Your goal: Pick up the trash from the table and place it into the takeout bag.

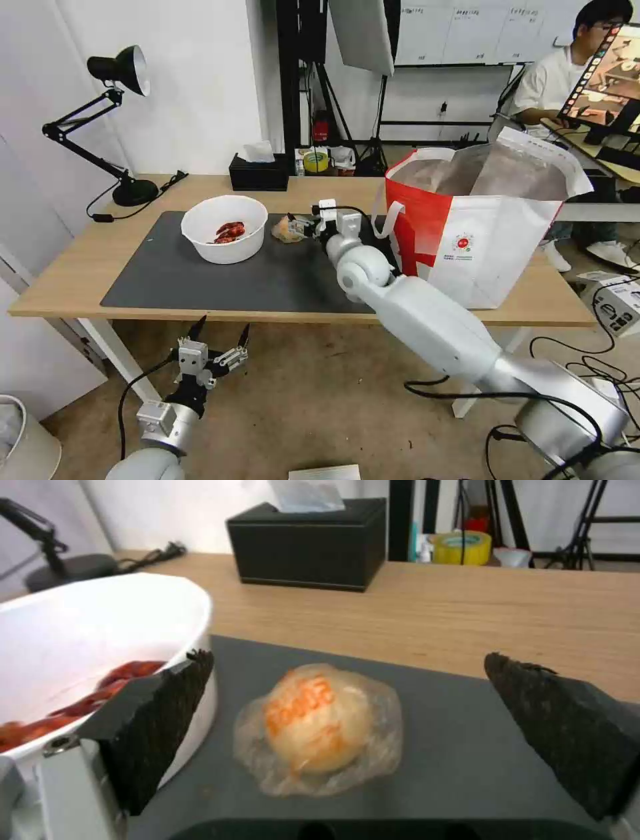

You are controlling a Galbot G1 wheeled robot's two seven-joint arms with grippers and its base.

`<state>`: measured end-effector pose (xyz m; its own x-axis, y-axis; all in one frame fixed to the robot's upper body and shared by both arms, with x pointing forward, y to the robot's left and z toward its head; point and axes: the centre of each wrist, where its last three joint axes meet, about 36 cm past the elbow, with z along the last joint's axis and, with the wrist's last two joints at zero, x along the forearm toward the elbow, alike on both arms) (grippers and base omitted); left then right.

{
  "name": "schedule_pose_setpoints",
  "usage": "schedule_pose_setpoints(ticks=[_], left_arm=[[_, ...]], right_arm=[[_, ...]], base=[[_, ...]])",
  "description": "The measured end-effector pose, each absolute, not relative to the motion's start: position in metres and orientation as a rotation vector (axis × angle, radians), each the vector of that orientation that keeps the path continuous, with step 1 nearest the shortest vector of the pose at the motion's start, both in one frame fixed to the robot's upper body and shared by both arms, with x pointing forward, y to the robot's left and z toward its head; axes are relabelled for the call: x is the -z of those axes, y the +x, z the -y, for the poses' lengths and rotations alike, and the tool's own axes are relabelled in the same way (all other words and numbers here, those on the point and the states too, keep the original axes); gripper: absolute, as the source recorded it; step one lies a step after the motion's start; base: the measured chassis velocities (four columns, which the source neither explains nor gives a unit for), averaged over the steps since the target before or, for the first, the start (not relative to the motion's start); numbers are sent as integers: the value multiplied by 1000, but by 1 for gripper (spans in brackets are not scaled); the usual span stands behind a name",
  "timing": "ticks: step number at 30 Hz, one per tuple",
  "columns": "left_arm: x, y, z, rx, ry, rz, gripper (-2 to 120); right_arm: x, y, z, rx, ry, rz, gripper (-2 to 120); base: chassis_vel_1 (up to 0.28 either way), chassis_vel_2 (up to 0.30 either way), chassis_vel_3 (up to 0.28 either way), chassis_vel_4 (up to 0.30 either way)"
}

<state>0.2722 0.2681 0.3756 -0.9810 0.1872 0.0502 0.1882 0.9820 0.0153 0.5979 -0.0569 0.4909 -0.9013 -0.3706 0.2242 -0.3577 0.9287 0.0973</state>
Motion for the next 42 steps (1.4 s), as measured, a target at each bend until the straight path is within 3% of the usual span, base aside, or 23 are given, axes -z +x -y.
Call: schedule_pose_setpoints(ticks=[22,42], left_arm=[[-374,275,-266,18,-287,3087,100],[-376,274,-265,7,-282,3104,100]], right_arm=[[-493,675,30,10,588,2706,100],[-485,705,30,-149,672,2610,100]], base=[[0,0,0,0],[0,0,0,0]])
